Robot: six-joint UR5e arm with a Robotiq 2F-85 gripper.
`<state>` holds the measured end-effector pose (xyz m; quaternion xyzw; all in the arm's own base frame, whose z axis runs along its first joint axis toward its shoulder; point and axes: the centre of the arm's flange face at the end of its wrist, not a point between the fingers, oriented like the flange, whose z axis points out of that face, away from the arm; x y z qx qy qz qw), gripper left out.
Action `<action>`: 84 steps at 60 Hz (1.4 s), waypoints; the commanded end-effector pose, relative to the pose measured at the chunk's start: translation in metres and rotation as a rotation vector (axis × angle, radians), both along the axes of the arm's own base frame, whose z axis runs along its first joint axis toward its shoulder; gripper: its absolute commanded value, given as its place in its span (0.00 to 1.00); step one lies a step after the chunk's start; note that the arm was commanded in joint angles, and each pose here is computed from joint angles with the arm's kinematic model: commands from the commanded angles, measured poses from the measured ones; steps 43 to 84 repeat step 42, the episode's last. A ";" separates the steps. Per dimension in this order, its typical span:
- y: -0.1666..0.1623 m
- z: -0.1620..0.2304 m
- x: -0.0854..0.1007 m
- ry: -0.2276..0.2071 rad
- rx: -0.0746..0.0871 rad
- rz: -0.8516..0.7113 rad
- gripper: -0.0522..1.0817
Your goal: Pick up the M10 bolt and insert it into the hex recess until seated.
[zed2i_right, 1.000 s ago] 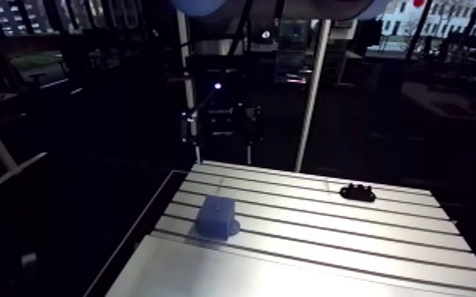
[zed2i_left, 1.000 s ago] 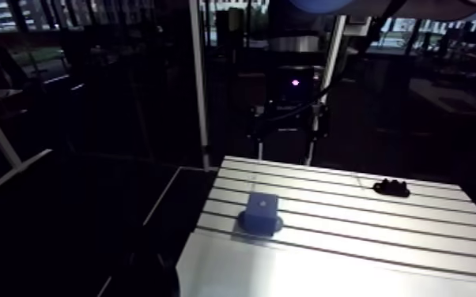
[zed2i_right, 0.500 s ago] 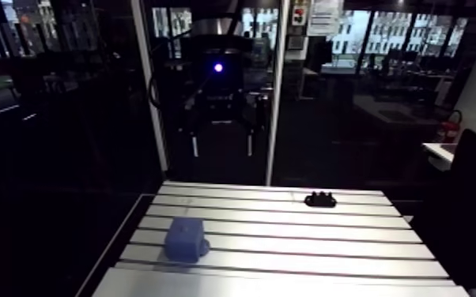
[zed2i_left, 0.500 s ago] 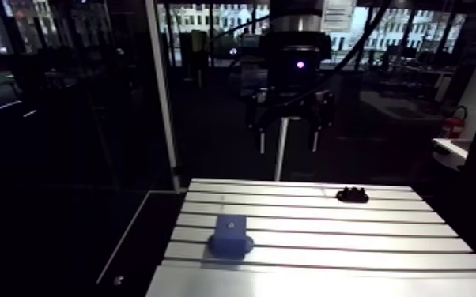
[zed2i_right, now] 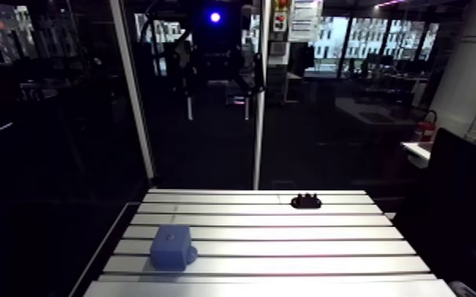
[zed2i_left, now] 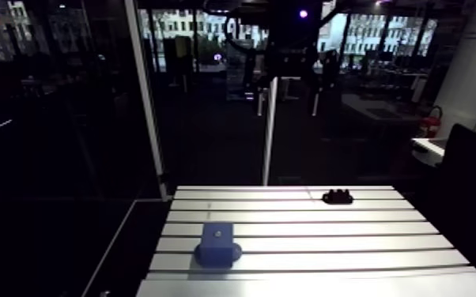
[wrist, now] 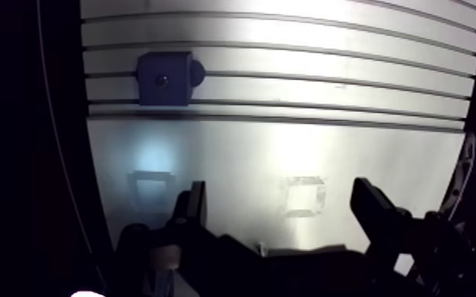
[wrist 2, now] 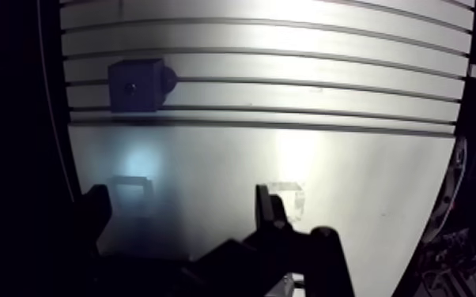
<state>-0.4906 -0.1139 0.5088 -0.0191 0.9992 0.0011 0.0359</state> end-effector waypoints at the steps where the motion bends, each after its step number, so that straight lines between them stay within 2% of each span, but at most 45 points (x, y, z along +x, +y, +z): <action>1: 0.001 0.007 -0.001 0.011 -0.001 -0.015 0.06; 19: 0.001 0.005 0.001 0.005 0.000 -0.016 0.06; 31: -0.001 0.000 0.001 -0.004 -0.008 -0.013 0.06; 84: -0.002 -0.002 0.000 -0.007 -0.008 -0.012 0.06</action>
